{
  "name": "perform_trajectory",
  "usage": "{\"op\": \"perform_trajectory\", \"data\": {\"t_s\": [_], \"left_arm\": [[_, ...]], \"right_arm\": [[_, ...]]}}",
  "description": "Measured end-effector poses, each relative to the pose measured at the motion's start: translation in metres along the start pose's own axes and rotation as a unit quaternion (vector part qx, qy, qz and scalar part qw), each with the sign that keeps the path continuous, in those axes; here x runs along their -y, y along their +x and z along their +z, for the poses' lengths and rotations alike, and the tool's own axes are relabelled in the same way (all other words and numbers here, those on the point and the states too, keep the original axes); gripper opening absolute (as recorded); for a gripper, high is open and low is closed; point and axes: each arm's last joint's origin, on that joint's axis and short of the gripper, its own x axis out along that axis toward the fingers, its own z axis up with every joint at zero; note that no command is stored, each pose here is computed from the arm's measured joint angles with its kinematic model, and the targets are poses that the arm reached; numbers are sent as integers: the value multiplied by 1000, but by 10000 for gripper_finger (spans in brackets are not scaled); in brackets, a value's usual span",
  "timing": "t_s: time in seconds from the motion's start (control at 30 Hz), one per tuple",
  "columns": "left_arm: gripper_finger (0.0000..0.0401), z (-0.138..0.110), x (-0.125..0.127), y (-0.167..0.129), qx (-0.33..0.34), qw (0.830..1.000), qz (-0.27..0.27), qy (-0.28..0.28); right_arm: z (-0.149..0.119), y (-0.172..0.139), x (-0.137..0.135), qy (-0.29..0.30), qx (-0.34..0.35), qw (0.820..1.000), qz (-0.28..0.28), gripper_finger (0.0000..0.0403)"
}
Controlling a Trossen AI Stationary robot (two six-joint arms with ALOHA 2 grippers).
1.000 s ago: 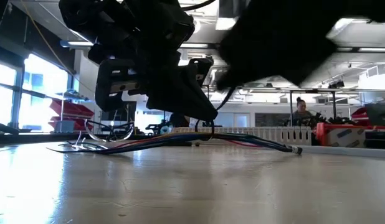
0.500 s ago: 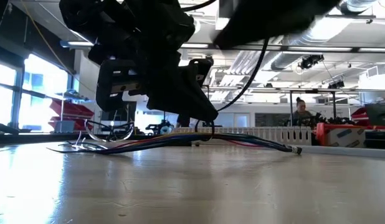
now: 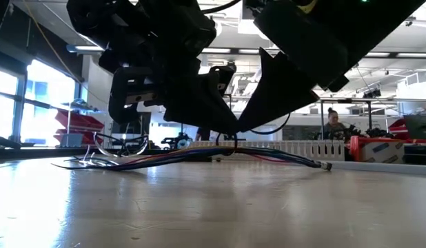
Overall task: Ziptie cables
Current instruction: Wrap the cable wires with a black ziptie
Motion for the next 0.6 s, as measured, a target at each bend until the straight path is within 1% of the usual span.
{"op": "perform_trajectory", "data": {"t_s": [0.13,0.5,0.6], "left_arm": [[0,0,0,0,0,1000,-1,0],[1,0,1,0,-3,1000,-2,0],[1,0,1,0,-2,1000,-2,0]], "right_arm": [[1,3,3,0,-12,1000,1,80],[7,14,11,8,-26,1000,-3,77],[7,14,11,8,-28,1000,0,68]]}}
